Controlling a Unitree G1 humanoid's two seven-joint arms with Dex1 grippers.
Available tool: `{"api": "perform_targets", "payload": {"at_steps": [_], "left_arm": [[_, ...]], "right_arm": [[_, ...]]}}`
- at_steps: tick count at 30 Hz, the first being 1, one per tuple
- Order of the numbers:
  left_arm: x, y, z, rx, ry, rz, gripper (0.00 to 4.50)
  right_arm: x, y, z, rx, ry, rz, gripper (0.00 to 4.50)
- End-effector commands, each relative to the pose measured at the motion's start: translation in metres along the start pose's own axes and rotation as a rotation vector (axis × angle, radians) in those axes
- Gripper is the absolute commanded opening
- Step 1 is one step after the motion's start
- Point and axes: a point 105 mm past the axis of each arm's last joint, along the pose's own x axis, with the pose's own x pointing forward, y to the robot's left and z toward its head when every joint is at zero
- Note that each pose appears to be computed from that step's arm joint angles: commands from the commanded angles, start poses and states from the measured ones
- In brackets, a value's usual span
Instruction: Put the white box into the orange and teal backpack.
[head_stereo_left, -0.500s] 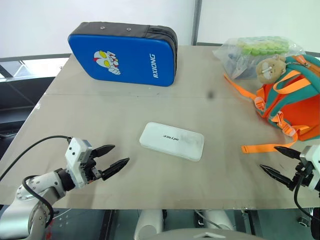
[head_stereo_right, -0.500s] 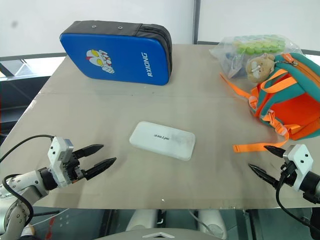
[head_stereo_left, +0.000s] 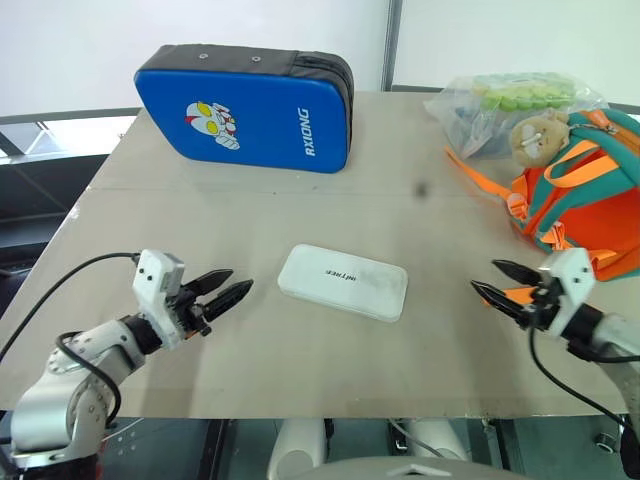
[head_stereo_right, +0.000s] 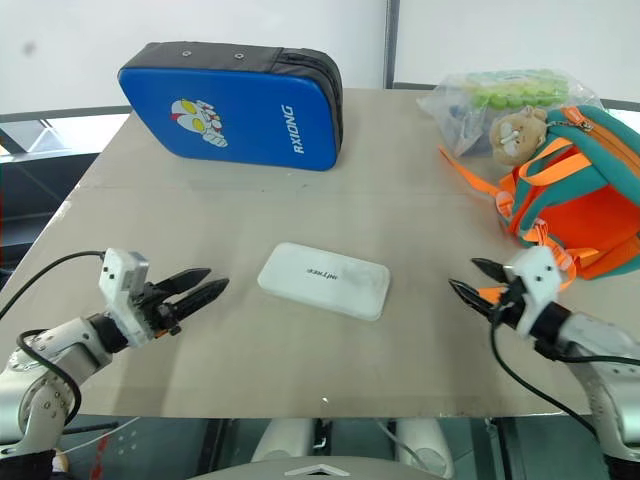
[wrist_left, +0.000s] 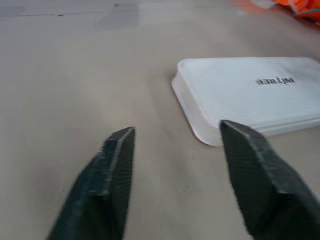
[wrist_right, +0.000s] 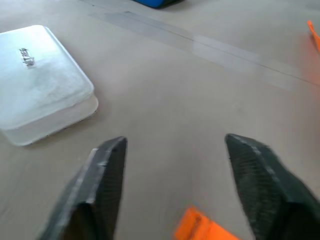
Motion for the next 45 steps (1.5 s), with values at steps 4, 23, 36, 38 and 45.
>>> {"api": "perform_targets", "payload": {"at_steps": [4,23,36,38,45], "left_arm": [[0.035,0.005,-0.003,0.024,0.102,0.163,0.03],[0.036,-0.062,-0.042,-0.057,0.25,-0.061,0.03],[-0.019,-0.014,-0.033,-0.511,0.374,-0.093,4.43],[-0.014,-0.028,-0.029,-0.592,0.442,-0.166,4.43],[0.024,-0.037,-0.031,-0.703,0.49,-0.188,4.43]], "right_arm": [[0.039,0.029,0.006,-0.094,0.082,0.056,0.07],[0.081,0.02,-0.001,-0.185,0.199,0.196,0.07],[0.081,0.0,-0.004,-0.245,0.184,0.164,0.0],[0.082,0.002,-0.002,-0.249,0.17,0.169,0.0],[0.088,0.016,0.002,-0.251,0.128,0.238,0.0]]}}
